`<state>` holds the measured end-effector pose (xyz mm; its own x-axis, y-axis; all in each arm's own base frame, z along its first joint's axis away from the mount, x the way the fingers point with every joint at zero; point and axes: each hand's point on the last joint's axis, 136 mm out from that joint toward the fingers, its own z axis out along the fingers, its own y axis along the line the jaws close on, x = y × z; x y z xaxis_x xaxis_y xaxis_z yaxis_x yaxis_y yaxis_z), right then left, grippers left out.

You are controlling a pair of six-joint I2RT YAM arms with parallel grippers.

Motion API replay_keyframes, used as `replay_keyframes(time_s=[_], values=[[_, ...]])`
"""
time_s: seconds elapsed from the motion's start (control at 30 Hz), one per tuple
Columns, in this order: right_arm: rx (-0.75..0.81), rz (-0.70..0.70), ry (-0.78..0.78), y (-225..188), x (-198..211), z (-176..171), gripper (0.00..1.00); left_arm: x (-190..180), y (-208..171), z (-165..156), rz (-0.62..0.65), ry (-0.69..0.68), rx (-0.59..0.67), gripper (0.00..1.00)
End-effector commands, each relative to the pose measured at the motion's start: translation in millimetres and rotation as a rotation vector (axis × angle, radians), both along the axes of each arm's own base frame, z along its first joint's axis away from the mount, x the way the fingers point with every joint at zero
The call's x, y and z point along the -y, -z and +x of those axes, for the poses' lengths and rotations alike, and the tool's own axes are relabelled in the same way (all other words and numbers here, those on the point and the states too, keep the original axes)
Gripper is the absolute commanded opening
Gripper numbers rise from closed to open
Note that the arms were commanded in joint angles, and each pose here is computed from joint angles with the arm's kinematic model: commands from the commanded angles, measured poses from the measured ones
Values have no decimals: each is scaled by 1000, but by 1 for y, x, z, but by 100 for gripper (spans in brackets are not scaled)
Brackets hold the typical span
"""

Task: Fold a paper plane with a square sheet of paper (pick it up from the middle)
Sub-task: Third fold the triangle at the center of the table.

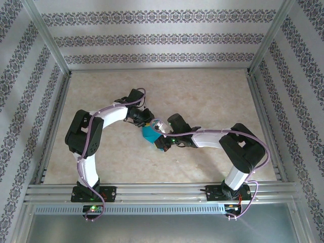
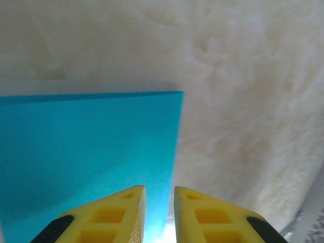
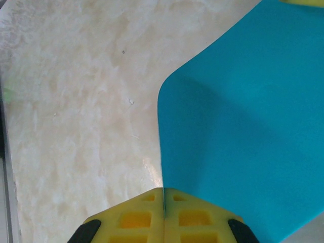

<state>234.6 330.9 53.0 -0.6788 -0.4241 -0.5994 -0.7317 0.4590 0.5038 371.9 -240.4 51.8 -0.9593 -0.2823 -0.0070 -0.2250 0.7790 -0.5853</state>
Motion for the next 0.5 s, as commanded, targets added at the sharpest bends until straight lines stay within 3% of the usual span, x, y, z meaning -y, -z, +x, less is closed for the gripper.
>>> replay_keyframes(time_s=[0.0, 0.47], values=[[-47, 31, -13, 4, -1, -3, 5, -9, 12, -10, 104, 57, -37, 18], [-81, -43, 126, 19, 7, 19, 6, -16, 44, -21, 229, 125, -115, 10]])
